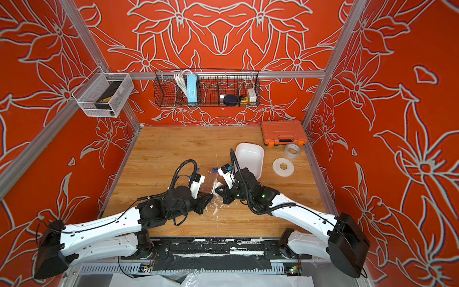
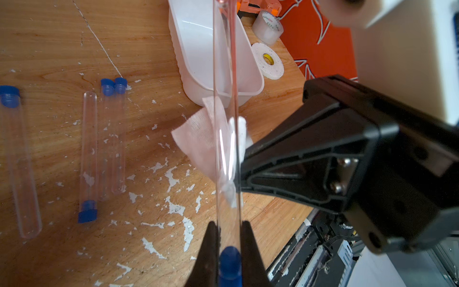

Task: Wipe the exteriors of test tubes
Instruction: Wipe the dirt from the test tube.

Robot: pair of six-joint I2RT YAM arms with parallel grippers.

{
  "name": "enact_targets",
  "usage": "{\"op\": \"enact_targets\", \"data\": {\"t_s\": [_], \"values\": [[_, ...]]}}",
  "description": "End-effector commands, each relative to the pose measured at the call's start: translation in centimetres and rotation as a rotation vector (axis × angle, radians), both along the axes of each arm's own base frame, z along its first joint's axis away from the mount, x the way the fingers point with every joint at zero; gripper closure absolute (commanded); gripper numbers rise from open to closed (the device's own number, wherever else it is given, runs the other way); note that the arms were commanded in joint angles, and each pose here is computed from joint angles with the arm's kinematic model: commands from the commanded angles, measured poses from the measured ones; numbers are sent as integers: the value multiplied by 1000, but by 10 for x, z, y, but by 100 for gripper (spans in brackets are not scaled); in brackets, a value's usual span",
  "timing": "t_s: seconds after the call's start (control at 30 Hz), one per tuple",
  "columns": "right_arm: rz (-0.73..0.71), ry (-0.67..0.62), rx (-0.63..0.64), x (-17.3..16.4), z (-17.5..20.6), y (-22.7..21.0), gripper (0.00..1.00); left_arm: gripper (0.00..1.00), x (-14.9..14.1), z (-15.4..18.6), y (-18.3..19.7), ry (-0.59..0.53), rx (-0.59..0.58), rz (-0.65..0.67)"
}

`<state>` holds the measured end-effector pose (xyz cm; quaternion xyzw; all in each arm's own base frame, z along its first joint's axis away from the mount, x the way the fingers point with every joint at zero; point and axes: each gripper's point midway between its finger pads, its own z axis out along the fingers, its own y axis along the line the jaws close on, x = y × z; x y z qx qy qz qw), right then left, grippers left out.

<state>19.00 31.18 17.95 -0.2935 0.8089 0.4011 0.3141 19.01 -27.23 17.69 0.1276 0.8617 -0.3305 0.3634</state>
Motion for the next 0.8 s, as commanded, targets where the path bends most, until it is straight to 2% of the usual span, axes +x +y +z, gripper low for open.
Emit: {"op": "enact_targets", "data": {"t_s": [0.0,0.77], "values": [[30,-59,55,6,27,7,100,91,-11,-12,-1,38,37,-52],[-2,-117,90,49,63,1,100,91,-17,-16,2,54,58,-64]]}}
